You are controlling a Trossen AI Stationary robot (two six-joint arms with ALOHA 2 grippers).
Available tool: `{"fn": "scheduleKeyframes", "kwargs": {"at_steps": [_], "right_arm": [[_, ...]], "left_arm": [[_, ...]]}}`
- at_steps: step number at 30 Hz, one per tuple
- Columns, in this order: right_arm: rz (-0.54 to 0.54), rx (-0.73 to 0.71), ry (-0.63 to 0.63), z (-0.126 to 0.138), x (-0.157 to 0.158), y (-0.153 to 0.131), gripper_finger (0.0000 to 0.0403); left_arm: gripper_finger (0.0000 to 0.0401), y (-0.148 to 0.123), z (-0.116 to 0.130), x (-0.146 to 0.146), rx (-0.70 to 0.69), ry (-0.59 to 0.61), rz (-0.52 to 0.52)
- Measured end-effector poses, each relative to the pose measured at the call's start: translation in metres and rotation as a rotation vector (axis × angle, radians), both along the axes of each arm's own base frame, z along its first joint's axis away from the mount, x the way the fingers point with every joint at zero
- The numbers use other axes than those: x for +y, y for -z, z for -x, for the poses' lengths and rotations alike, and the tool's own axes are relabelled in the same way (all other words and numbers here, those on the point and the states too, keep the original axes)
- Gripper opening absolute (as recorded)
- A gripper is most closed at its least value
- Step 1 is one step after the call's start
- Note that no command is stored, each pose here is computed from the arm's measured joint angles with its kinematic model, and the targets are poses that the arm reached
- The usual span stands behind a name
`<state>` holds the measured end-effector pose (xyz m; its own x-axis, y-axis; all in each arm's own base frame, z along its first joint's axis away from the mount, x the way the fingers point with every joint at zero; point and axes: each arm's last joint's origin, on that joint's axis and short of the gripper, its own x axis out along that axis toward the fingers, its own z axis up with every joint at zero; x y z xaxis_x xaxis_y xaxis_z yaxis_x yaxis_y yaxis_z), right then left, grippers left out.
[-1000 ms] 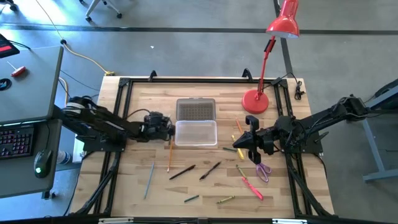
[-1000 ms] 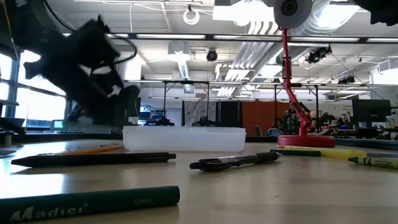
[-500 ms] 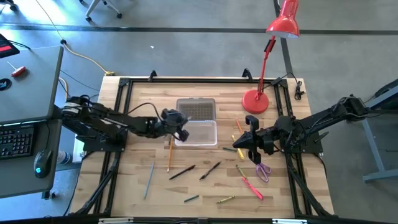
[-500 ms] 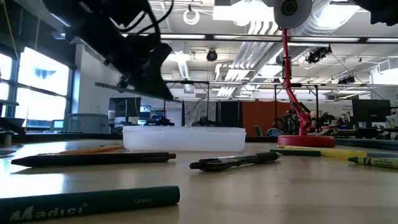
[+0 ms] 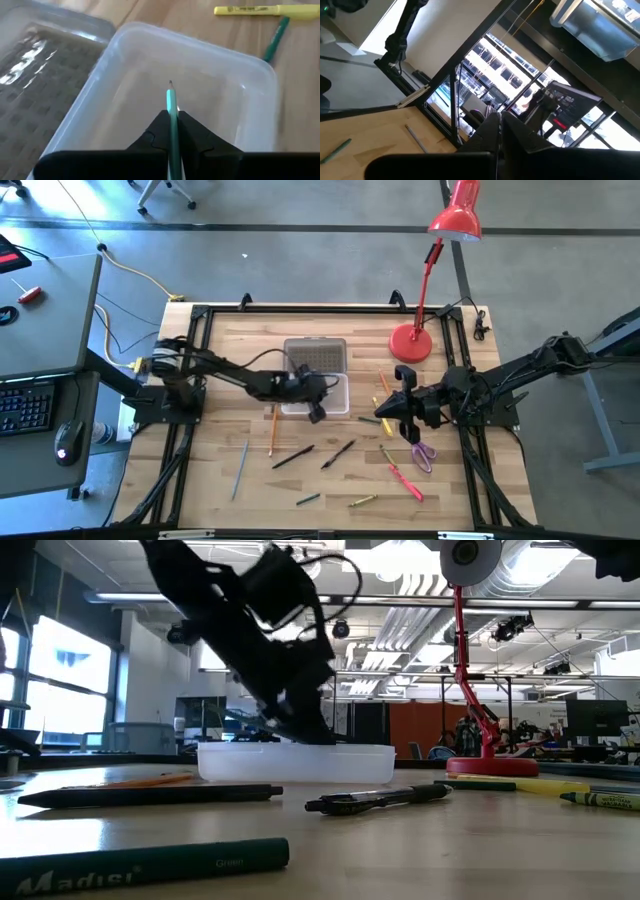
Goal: Pick & place school supplies into a supply box
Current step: Put the top light blue pencil into the supply box, then put the light blue pencil into the supply box
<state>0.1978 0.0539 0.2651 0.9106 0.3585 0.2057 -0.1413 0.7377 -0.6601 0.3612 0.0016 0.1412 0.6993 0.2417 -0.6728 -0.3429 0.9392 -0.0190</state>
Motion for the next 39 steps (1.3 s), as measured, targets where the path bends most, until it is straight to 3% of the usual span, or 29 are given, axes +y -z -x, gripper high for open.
{"fn": "scheduleKeyframes", "kwargs": {"at_steps": [9, 18, 21, 25, 27, 32, 36, 39], "right_arm": [[-0.059, 0.018, -0.014, 0.000, 0.000, 0.000, 0.0000], [-0.059, 0.015, -0.014, 0.000, 0.000, 0.000, 0.0000], [-0.058, 0.011, -0.014, 0.000, 0.000, -0.001, 0.0000], [-0.058, 0.011, -0.014, 0.000, 0.000, -0.001, 0.0000], [-0.058, 0.012, -0.013, 0.000, 0.000, -0.001, 0.0000], [-0.057, 0.017, -0.014, 0.000, 0.000, 0.000, 0.0000], [-0.057, 0.016, -0.013, 0.000, 0.000, 0.000, 0.0000], [-0.056, 0.019, -0.013, 0.000, 0.000, 0.000, 0.0000]], "left_arm": [[0.0077, 0.007, -0.017, 0.030, 0.028, -0.025, 0.022], [0.0109, 0.003, -0.015, 0.026, 0.058, -0.009, 0.036], [0.0112, -0.007, -0.019, 0.025, 0.098, -0.012, 0.063], [0.0105, -0.041, -0.021, 0.021, 0.193, -0.023, 0.045], [0.0101, -0.061, -0.014, 0.018, 0.277, -0.047, 0.005], [0.0101, -0.119, 0.011, 0.000, 0.327, -0.178, -0.111], [0.0101, -0.159, 0.055, -0.026, 0.314, -0.339, -0.138], [0.0101, -0.172, 0.094, -0.050, 0.287, -0.455, -0.145]]}}
